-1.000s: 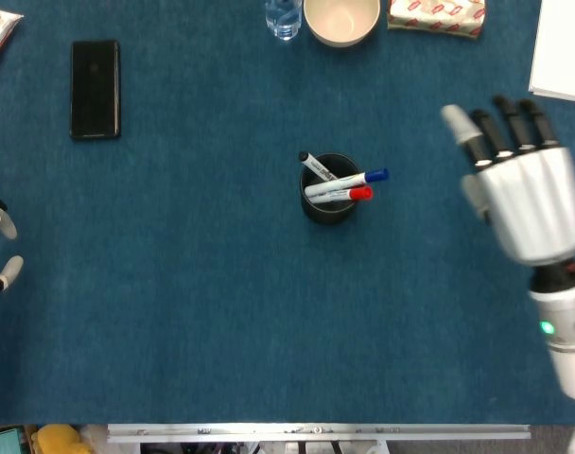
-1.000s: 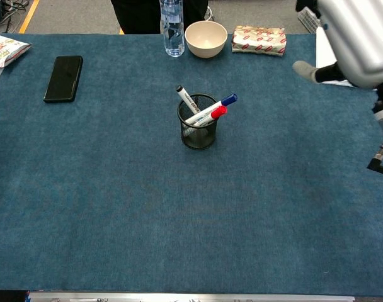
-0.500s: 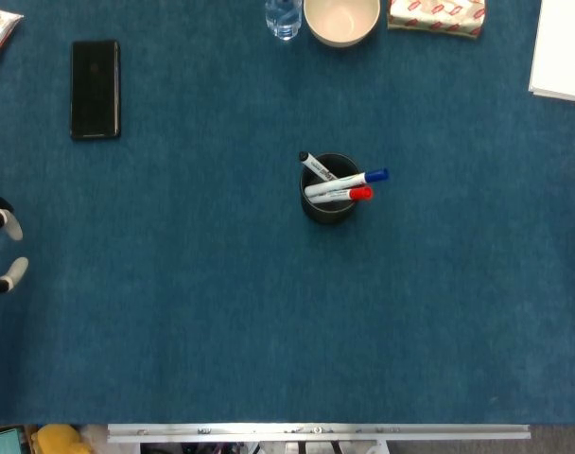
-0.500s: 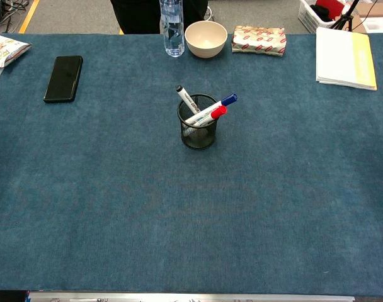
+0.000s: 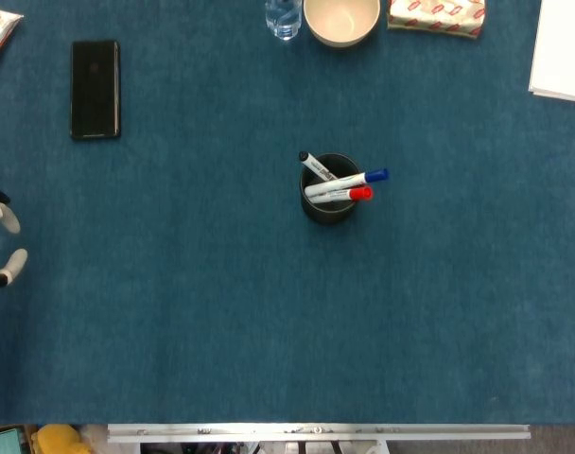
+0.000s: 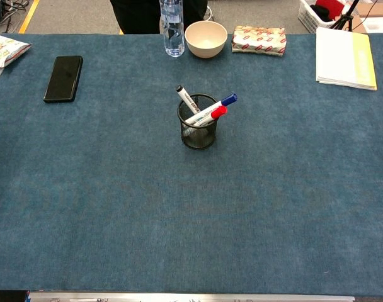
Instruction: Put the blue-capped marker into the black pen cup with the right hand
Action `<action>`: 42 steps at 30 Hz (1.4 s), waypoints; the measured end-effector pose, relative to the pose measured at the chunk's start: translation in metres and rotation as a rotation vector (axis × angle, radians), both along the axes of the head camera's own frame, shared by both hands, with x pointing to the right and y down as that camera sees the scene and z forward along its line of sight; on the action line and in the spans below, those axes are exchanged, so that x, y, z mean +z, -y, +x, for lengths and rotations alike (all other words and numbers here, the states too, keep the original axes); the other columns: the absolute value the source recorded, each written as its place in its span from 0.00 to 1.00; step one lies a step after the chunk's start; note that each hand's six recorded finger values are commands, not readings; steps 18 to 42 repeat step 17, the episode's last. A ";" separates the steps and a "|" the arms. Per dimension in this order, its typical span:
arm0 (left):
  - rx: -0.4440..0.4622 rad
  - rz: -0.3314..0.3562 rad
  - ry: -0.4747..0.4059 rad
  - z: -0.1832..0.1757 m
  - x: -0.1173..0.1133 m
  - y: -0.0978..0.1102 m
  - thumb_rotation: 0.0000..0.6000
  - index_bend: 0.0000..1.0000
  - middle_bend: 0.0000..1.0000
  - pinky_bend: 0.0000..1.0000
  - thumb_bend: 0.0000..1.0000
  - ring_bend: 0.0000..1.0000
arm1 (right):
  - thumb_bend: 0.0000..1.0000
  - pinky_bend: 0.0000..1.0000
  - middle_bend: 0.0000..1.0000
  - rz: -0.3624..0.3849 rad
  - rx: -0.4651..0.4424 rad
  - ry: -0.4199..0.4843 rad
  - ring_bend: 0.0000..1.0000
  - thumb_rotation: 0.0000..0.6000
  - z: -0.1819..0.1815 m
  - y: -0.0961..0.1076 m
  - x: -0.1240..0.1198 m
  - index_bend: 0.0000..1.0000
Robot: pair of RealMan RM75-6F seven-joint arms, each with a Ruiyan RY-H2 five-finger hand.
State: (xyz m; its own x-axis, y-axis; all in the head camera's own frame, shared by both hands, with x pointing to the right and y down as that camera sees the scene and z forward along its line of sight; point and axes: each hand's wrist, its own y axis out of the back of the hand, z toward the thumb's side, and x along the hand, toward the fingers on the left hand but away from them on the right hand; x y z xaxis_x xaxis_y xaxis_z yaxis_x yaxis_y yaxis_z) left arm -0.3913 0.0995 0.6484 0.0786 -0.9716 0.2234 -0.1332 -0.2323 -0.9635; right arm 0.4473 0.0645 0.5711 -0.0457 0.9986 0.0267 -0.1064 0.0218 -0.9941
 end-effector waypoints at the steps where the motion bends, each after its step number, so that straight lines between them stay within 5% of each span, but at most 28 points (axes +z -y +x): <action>1: -0.002 0.008 -0.005 0.000 -0.001 0.000 1.00 0.53 0.35 0.52 0.19 0.28 | 0.14 0.27 0.40 -0.001 0.004 0.009 0.25 1.00 0.003 -0.001 0.001 0.28; 16: 0.002 0.002 -0.010 0.000 0.003 0.003 1.00 0.53 0.35 0.52 0.19 0.28 | 0.14 0.27 0.40 -0.012 0.107 0.052 0.25 1.00 0.053 -0.011 0.005 0.28; 42: 0.004 0.000 -0.011 0.001 0.004 0.003 1.00 0.53 0.35 0.52 0.19 0.28 | 0.14 0.27 0.40 -0.011 0.108 0.058 0.25 1.00 0.053 -0.011 0.004 0.29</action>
